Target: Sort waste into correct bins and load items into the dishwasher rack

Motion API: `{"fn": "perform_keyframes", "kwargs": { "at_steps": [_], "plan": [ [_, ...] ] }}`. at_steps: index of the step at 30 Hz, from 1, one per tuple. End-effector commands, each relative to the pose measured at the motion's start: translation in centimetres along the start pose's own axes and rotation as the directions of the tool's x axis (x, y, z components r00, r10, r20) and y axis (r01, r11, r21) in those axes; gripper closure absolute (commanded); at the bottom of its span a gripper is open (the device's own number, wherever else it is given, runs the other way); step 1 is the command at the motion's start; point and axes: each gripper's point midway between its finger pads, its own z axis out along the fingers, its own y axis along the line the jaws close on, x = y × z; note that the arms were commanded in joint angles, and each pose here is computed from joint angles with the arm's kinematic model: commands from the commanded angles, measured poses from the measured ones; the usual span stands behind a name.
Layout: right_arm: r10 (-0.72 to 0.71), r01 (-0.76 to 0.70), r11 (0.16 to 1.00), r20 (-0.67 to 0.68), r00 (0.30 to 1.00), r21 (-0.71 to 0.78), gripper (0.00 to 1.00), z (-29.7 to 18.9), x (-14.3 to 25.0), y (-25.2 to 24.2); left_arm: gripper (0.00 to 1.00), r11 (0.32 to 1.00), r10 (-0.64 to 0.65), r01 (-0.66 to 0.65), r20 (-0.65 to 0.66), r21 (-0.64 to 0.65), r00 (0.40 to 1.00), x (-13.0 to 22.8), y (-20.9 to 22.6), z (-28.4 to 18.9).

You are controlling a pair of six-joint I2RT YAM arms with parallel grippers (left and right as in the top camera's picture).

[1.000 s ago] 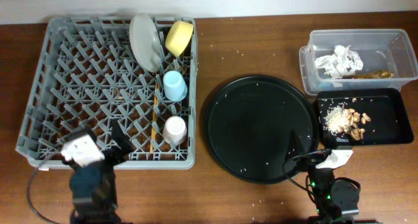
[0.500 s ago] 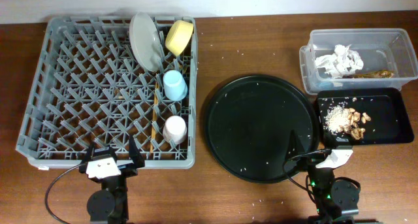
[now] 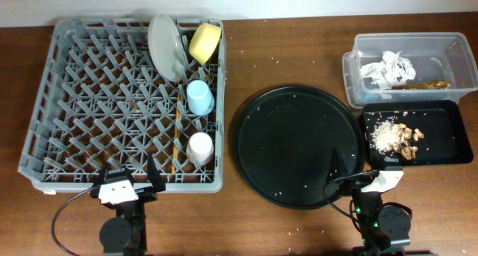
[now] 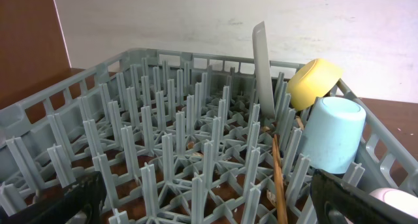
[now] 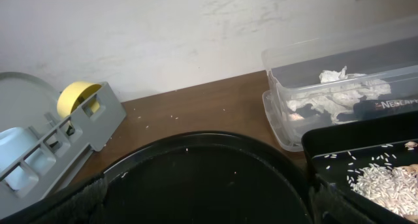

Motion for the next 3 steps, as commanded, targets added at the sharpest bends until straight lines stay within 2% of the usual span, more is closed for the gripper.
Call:
{"fn": "perform_keyframes", "kwargs": {
  "at_steps": [1,3],
  "plan": [
    [0.005,-0.005,1.000,-0.004,1.000,0.005,0.02,0.01,0.30,-0.09,0.01,1.000,0.019,-0.019,0.003,0.015,1.000,0.08,-0.28,-0.03],
    [0.005,-0.005,1.000,-0.004,1.000,0.005,0.02,0.01,0.31,-0.09,0.01,1.000,0.019,-0.019,0.003,0.015,1.000,0.08,-0.28,-0.03]
  ]
}}
